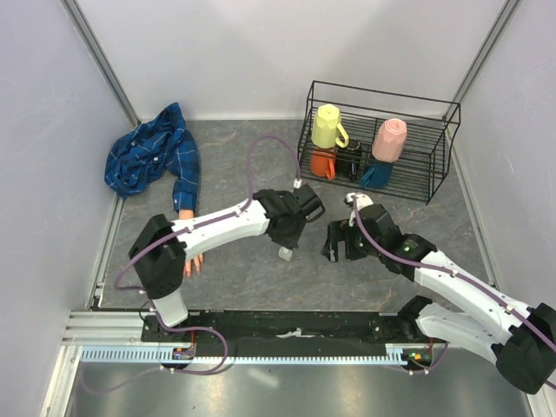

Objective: Paint the nails

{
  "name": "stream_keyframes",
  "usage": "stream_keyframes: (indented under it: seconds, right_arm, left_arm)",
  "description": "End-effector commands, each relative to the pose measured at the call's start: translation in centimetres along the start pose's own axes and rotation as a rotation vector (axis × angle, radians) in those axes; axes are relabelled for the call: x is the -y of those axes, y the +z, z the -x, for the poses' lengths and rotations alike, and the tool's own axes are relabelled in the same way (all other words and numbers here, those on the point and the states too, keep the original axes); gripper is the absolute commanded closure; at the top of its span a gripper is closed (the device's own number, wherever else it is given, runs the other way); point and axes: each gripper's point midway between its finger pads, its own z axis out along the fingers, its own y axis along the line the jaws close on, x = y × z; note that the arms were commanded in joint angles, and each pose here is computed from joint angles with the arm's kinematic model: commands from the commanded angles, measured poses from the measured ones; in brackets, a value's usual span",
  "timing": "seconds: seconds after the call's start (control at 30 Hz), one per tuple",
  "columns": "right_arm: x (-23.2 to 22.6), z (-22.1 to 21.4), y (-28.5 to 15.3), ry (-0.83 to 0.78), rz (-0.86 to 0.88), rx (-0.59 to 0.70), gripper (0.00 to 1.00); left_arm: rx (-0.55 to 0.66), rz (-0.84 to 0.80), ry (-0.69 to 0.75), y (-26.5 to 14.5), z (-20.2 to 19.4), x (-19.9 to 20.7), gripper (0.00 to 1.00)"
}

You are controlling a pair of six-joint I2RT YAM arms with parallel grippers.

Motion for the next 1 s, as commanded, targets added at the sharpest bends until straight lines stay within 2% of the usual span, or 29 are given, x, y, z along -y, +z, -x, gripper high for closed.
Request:
stream_keyframes:
  seconds: [0.0, 0.07, 0.1, 0.2, 0.3, 0.5, 0.63, 0.8, 0.97]
  right_arm:
    - [-7.0, 1.9, -0.2, -0.216, 0.273, 0.119, 0.02]
    - [-9.1, 2.0, -0.3, -0.309, 0.322, 0.174, 0.02]
    - [-11.4, 2.0, -0.7, -0.358, 0.386, 0.227, 0.02]
    - [-14.3, 2.4, -1.4, -0.452, 0.479, 0.364, 0.06]
    - [-15.0, 3.4, -1.6, -0.505, 0.498, 0.496, 0.10]
    - [-15.9, 5.1, -1.2, -0.587, 0.480, 0.634, 0.20]
    - [-16.9, 6.3, -1.7, -0.615, 0.491, 0.689, 0.23]
    - [-19.6, 5.9, -1.8, -0.637, 0.607, 0.661, 0.28]
    - [-20.4, 5.5, -1.5, -0.626, 0.648, 0.642, 0.30]
  left_arm:
    - [0.027, -0.065, -0.112, -7.2, 1.8, -1.2, 0.98]
    - [0.011, -0.102, -0.149, -9.4, 1.6, -2.0, 0.98]
    - [0.032, -0.125, -0.159, -10.8, 2.3, -2.1, 0.98]
    - [0.041, -0.160, -0.192, -14.2, 2.7, -2.7, 0.98]
    - [0.017, -0.183, -0.210, -16.3, 2.4, -2.9, 0.98]
    - [0.010, -0.229, -0.287, -18.5, 2.5, -3.1, 0.98]
    - [0.017, -0.245, -0.322, -19.3, 2.6, -3.3, 0.98]
    - [0.013, -0.252, -0.336, -19.3, 2.7, -3.3, 0.98]
    - [0.012, -0.251, -0.330, -19.2, 2.5, -3.3, 0.98]
